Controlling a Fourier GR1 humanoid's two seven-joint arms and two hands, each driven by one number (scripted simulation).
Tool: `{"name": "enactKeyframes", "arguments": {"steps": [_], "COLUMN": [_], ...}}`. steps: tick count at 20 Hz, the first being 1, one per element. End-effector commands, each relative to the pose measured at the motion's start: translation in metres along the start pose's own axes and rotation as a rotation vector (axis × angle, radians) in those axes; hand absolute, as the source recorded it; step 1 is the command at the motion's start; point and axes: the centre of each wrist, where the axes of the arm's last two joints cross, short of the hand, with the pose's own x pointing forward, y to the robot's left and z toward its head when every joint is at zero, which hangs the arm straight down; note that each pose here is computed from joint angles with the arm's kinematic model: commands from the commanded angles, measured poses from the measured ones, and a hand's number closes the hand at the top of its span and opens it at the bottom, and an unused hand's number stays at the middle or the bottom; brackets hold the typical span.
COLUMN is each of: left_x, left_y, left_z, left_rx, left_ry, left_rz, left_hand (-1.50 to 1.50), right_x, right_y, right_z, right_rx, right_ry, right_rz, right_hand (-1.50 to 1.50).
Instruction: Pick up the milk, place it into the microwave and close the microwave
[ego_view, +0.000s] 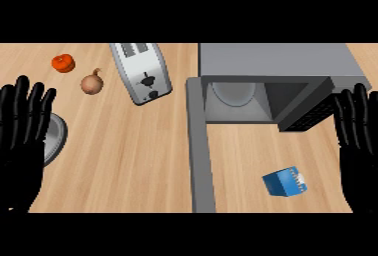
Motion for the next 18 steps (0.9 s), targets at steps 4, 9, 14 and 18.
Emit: {"name": "enactKeyframes", "arguments": {"steps": [4, 9, 14, 18], "left_x": [0.01, 0.01, 0.038, 0.059], "left_y": [0.026, 0.03, 0.04, 0.058], "left_z": [0.011, 0.018, 0.052, 0.059], "left_rx": [-0.012, 0.023, 0.003, 0.0], "left_ry": [0.073, 0.162, 0.156, 0.159], "left_rz": [-0.01, 0.215, 0.231, 0.202], "left_hand": [-1.5, -1.5, -1.5, -1.5], "right_x": [0.047, 0.072, 0.066, 0.077], "right_y": [-0.004, -0.005, 0.001, 0.0], "right_z": [0.03, 0.055, 0.068, 0.072], "right_rx": [0.062, 0.181, 0.14, 0.097], "right_ry": [-0.015, 0.001, 0.03, 0.07], "right_rz": [0.135, 0.033, 0.08, 0.119], "right_hand": [-1.5, -1.5, -1.5, -1.5]}}
